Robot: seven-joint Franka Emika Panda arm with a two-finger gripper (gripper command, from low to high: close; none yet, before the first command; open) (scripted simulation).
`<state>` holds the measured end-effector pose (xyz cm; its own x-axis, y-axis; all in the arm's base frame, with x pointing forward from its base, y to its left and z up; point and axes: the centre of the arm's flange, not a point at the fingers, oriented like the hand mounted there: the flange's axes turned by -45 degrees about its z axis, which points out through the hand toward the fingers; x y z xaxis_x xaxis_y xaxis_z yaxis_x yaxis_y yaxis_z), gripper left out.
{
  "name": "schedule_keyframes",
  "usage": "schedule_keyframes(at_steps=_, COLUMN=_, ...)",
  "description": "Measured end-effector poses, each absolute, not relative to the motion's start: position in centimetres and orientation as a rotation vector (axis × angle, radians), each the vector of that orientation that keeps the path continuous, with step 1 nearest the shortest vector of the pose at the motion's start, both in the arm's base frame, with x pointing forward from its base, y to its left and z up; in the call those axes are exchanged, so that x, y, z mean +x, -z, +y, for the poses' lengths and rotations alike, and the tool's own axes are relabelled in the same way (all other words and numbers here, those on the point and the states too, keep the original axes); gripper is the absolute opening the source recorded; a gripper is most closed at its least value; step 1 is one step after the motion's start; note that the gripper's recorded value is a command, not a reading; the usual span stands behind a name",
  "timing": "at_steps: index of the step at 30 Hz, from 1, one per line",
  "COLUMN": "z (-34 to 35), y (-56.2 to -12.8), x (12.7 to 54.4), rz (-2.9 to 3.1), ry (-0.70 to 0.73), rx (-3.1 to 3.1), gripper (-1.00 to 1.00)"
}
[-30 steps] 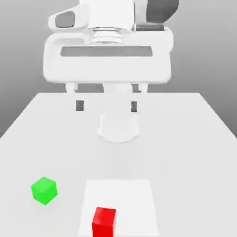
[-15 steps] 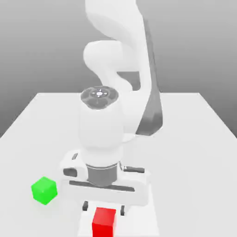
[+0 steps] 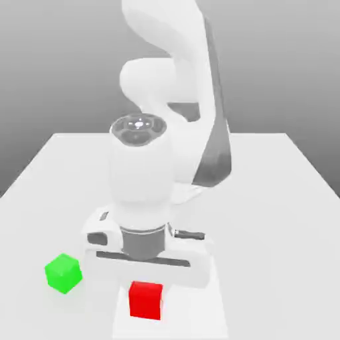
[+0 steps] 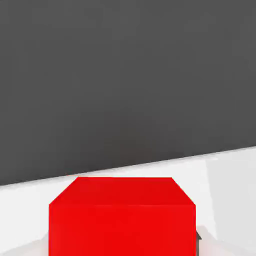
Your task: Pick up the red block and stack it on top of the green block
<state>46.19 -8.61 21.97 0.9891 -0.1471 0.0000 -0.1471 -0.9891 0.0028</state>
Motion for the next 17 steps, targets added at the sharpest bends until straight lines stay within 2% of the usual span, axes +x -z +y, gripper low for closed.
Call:
schedule_keyframes(at_steps=9, z=-23.6, y=-23.8, x=35.0, rz=-0.306, ry=0.001, rx=3.127, gripper=-1.0)
schedule_keyframes(at_steps=13, z=-22.0, y=-19.8, x=35.8, rz=-0.213, ry=0.001, rx=3.135, gripper=-1.0)
schedule_keyframes(at_steps=14, z=-22.0, y=-18.7, x=35.8, rz=-0.209, ry=0.002, rx=3.135, gripper=1.0)
schedule_keyframes(at_steps=17, z=-22.0, y=-18.7, x=35.8, rz=-0.209, ry=0.002, rx=3.135, gripper=1.0)
